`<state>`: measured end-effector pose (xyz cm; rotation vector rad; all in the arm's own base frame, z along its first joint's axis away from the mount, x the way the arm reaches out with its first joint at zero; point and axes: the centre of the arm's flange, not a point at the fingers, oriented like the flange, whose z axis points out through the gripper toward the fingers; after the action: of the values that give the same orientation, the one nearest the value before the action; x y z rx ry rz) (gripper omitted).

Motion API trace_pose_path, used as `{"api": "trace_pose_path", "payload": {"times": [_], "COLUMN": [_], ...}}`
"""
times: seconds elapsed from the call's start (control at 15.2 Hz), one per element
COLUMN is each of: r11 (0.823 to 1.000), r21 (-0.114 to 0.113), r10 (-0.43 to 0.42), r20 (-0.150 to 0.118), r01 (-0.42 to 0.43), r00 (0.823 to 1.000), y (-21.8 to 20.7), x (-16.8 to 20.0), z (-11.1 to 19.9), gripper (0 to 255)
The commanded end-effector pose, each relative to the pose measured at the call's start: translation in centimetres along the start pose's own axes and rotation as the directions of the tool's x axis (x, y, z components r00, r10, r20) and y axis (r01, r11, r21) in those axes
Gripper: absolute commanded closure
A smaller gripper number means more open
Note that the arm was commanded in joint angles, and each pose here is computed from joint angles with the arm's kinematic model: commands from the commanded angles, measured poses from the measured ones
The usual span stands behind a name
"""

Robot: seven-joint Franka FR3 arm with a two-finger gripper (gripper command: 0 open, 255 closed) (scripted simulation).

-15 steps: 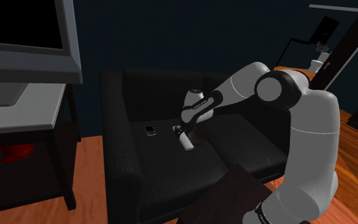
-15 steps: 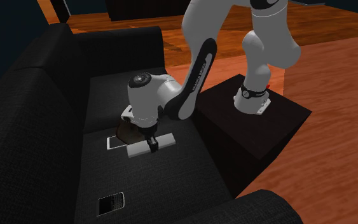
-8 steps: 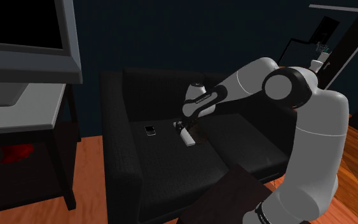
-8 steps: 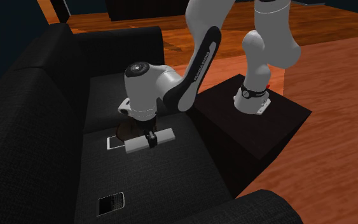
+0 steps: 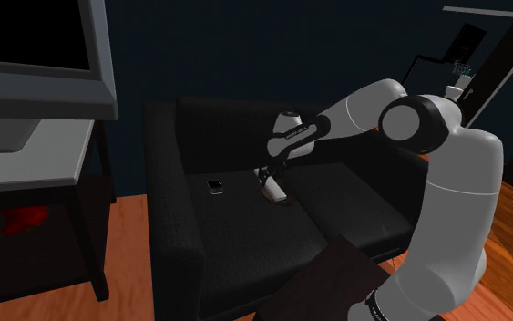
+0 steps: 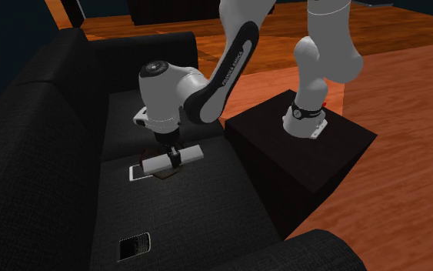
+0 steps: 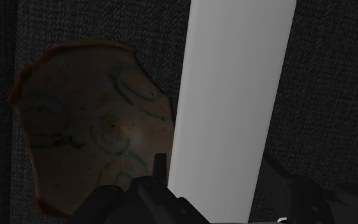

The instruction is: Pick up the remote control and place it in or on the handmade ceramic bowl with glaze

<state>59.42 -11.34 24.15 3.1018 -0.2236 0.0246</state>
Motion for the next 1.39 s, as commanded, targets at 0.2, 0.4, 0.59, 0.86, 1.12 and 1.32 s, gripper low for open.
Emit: {"api": "trace_pose_path", "payload": {"times": [0.2,0.4,0.59,0.86,1.12,1.32], "r11": [1.000,1.000,1.000,1.000,1.000,1.000], "r21": [0.000,0.000,0.000,0.000,0.000,0.000], "r10": [-0.001,-0.001,-0.001,-0.001,-0.001,-0.001], "r20": [0.000,0.000,0.000,0.000,0.000,0.000], "r01": [0.001,0.001,0.001,0.001,0.001,0.001], "r00": [1.000,1.000,1.000,1.000,1.000,1.000], "y": [6.3,10.1,11.3,11.2,11.2,11.1], "x": [1.6,2.7,3.0,3.0,3.0,2.9], "z": [-0.2,-0.2,0.8,2.9,5.0,6.6], "gripper": [255,255,255,255,255,255]}}
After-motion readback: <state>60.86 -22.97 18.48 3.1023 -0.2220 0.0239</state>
